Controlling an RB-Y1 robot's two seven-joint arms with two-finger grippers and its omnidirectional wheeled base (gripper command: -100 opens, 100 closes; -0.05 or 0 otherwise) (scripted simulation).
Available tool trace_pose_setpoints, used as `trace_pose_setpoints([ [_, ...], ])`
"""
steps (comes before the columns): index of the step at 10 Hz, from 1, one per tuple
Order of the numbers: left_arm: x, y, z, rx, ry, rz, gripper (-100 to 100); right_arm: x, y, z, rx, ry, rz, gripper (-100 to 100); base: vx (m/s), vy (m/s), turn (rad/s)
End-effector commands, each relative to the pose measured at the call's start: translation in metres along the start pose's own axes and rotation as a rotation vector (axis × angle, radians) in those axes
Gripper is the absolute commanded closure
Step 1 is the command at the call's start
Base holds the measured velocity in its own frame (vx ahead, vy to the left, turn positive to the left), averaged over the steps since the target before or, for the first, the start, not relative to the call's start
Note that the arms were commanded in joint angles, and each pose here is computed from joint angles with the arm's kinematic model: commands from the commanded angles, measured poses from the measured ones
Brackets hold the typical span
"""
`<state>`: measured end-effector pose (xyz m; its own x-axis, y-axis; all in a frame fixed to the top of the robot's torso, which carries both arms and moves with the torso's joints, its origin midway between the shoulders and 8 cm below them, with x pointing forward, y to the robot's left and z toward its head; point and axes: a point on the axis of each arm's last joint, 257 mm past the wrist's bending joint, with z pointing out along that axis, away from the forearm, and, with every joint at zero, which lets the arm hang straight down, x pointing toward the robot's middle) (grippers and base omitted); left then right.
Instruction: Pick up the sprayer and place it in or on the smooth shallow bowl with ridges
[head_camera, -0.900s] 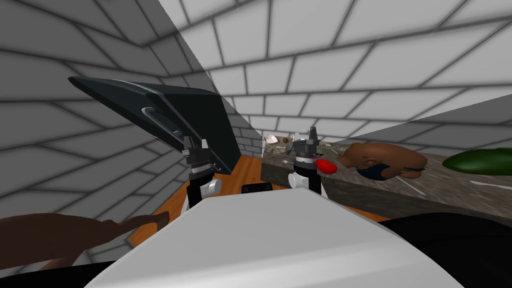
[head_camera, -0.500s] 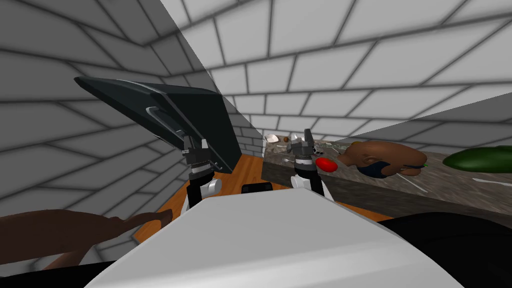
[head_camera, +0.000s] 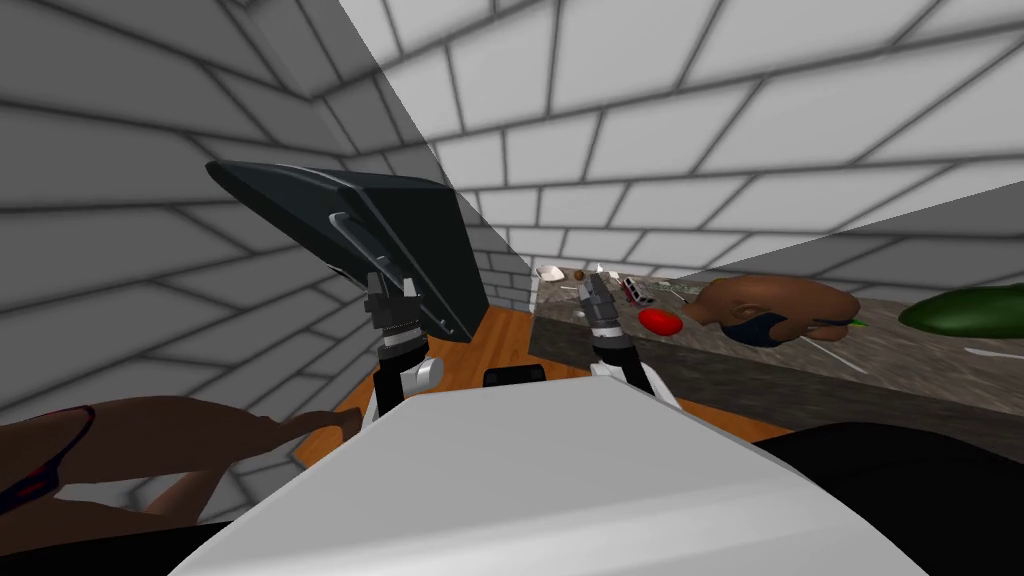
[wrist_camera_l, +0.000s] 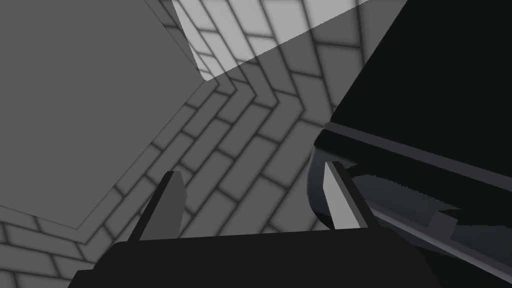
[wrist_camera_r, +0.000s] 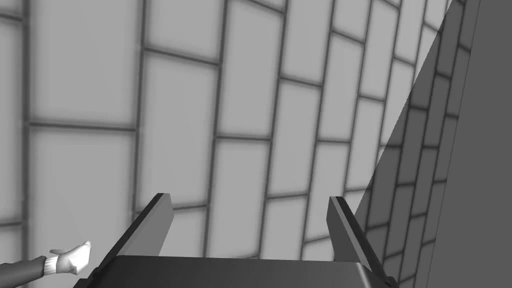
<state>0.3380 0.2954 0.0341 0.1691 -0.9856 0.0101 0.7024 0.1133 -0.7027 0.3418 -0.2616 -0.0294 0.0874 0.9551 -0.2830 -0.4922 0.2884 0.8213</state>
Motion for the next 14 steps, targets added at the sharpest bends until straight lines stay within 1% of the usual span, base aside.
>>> trace_pose_setpoints([
  [1,0.0,0.0,0.0,0.0,0.0,0.0,0,0.001,-0.023,-0.013,0.072,0.027,-0.062,-100,-0.095,0.15,0.029],
  [3,0.0,0.0,0.0,0.0,0.0,0.0,0,-0.003,-0.052,-0.032,0.169,0.057,-0.138,-100,-0.067,0.104,0.051],
  [5,0.0,0.0,0.0,0.0,0.0,0.0,0,-0.012,-0.084,-0.057,0.28,0.088,-0.221,-100,-0.031,0.106,0.056],
  [7,0.0,0.0,0.0,0.0,0.0,0.0,0,-0.026,-0.116,-0.087,0.401,0.12,-0.308,-100,-0.015,0.091,0.076],
  [9,0.0,0.0,0.0,0.0,0.0,0.0,0,-0.047,-0.147,-0.123,0.532,0.154,-0.4,-100,0.021,0.091,0.088],
  [10,0.0,0.0,0.0,0.0,0.0,0.0,0,-0.047,-0.147,-0.123,0.532,0.154,-0.4,-100,0.019,0.055,0.023],
  [13,0.0,0.0,0.0,0.0,0.0,0.0,0,-0.089,-0.183,-0.181,0.726,0.205,-0.54,-100,0.033,0.046,0.099],
  [14,0.0,0.0,0.0,0.0,0.0,0.0,0,-0.089,-0.183,-0.181,0.726,0.205,-0.54,-100,0.042,0.029,0.023],
])
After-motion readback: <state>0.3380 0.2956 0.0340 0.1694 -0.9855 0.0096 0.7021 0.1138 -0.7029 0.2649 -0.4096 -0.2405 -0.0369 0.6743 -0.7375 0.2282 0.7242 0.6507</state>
